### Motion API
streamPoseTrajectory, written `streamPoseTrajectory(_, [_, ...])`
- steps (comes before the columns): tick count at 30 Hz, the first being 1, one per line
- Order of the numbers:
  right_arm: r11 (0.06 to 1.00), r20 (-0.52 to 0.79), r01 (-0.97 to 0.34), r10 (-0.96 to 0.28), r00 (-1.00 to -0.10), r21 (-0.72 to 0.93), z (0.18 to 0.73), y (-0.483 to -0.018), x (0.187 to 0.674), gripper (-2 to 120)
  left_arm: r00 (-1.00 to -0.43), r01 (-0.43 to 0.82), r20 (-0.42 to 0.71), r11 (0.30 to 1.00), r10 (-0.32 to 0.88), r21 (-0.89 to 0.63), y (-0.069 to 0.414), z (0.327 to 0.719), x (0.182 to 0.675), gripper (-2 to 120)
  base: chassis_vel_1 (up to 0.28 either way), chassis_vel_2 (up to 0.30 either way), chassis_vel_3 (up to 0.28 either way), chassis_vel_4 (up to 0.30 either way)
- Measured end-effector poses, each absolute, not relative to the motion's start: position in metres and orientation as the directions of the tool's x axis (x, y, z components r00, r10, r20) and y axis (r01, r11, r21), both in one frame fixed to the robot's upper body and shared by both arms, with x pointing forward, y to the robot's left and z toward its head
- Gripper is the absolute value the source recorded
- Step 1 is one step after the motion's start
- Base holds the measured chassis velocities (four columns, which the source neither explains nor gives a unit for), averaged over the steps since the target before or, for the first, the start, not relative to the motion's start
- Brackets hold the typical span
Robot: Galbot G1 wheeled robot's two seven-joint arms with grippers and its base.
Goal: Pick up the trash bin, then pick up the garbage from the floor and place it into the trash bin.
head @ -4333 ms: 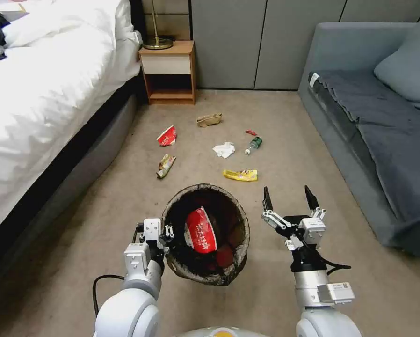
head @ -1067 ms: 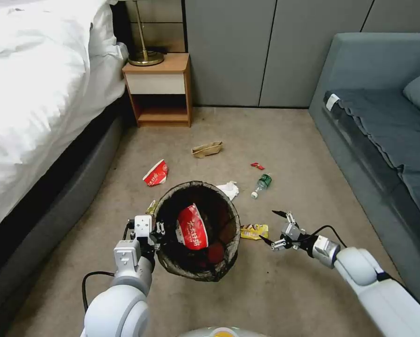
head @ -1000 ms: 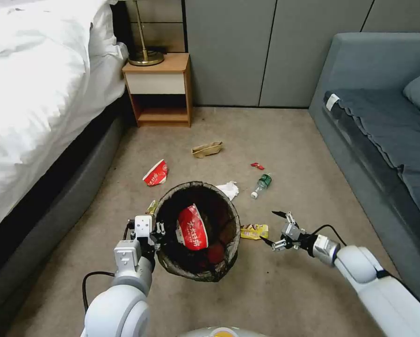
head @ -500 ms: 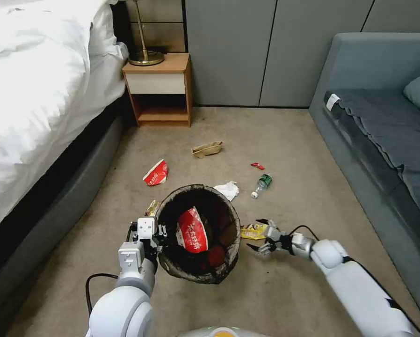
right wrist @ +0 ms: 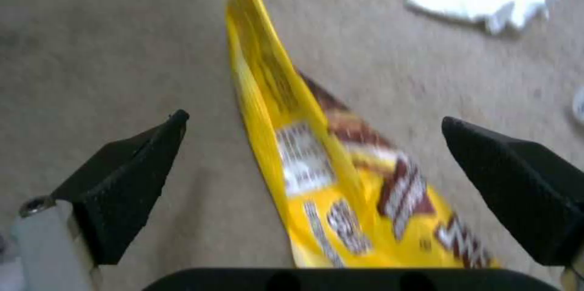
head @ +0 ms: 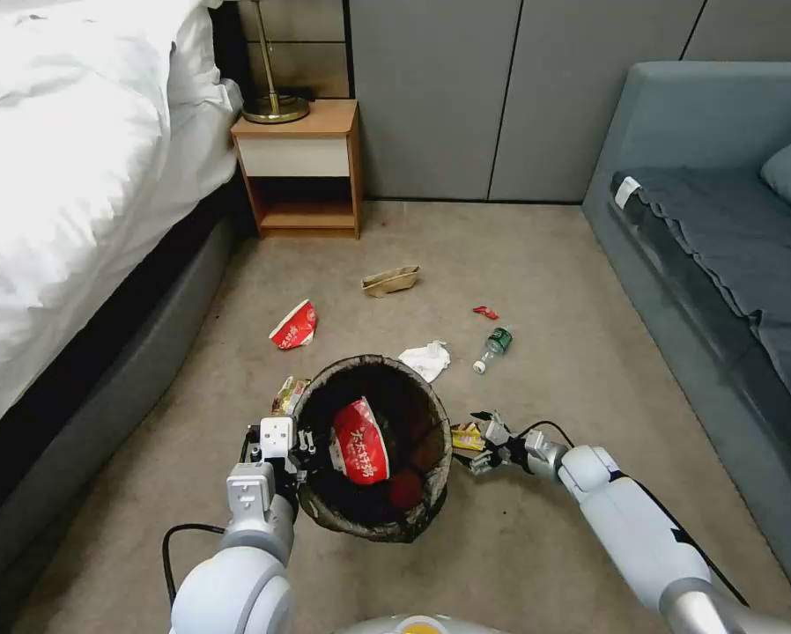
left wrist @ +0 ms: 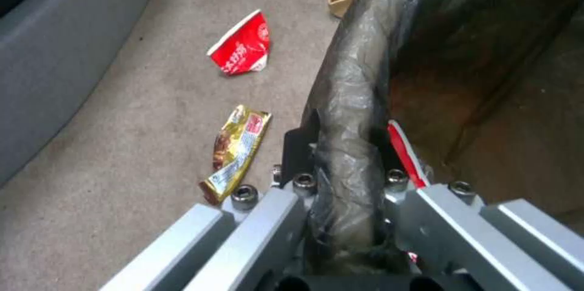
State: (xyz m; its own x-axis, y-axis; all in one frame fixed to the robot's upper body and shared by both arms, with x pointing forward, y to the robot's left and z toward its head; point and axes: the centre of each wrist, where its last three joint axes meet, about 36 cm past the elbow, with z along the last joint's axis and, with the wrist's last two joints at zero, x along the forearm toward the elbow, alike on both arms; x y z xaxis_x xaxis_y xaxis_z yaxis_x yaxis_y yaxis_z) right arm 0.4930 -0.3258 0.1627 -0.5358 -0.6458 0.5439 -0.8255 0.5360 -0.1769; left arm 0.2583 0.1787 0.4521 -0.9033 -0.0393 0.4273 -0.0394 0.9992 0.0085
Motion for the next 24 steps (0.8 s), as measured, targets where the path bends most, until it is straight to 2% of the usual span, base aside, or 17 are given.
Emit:
streamPoseTrajectory(7, [0.603, 0.563, -0.786, -0.605, -0.563, -0.138, 0.153, -0.330, 0.490, 100, -0.901, -0.041, 0.431, 0.999, -0.043, 0.014, 0.179, 0.451, 0.256, 0, 0.000, 0.000, 0.000, 0.000])
streamPoseTrajectory(10, [0.623, 0.567, -0.773, -0.597, -0.567, -0.117, 0.149, -0.329, 0.488, 95, -0.901, -0.043, 0.432, 0.999, -0.046, 0.016, 0.179, 0.450, 0.255, 0, 0.000, 0.000, 0.000, 0.000])
streamPoseTrajectory(13, [0.644, 0.574, -0.760, -0.589, -0.569, -0.092, 0.144, -0.326, 0.484, 80, -0.902, -0.043, 0.430, 0.999, -0.046, 0.017, 0.179, 0.451, 0.253, 0, 0.000, 0.000, 0.000, 0.000])
streamPoseTrajectory(15, [0.649, 0.576, -0.756, -0.586, -0.570, -0.088, 0.142, -0.325, 0.482, 77, -0.903, -0.043, 0.428, 0.999, -0.046, 0.017, 0.179, 0.452, 0.253, 0, 0.000, 0.000, 0.000, 0.000])
streamPoseTrajectory(17, [0.658, 0.576, -0.748, -0.581, -0.575, -0.083, 0.140, -0.323, 0.479, 65, -0.902, -0.042, 0.428, 0.999, -0.046, 0.019, 0.179, 0.452, 0.253, 0, 0.000, 0.000, 0.000, 0.000])
streamPoseTrajectory(18, [0.658, 0.576, -0.748, -0.581, -0.575, -0.083, 0.140, -0.323, 0.479, 65, -0.902, -0.042, 0.428, 0.999, -0.046, 0.019, 0.179, 0.452, 0.253, 0, 0.000, 0.000, 0.000, 0.000])
streamPoseTrajectory(24, [0.672, 0.574, -0.737, -0.574, -0.584, -0.078, 0.136, -0.319, 0.475, 42, -0.903, -0.041, 0.427, 0.999, -0.045, 0.020, 0.179, 0.453, 0.251, 0, 0.000, 0.000, 0.000, 0.000])
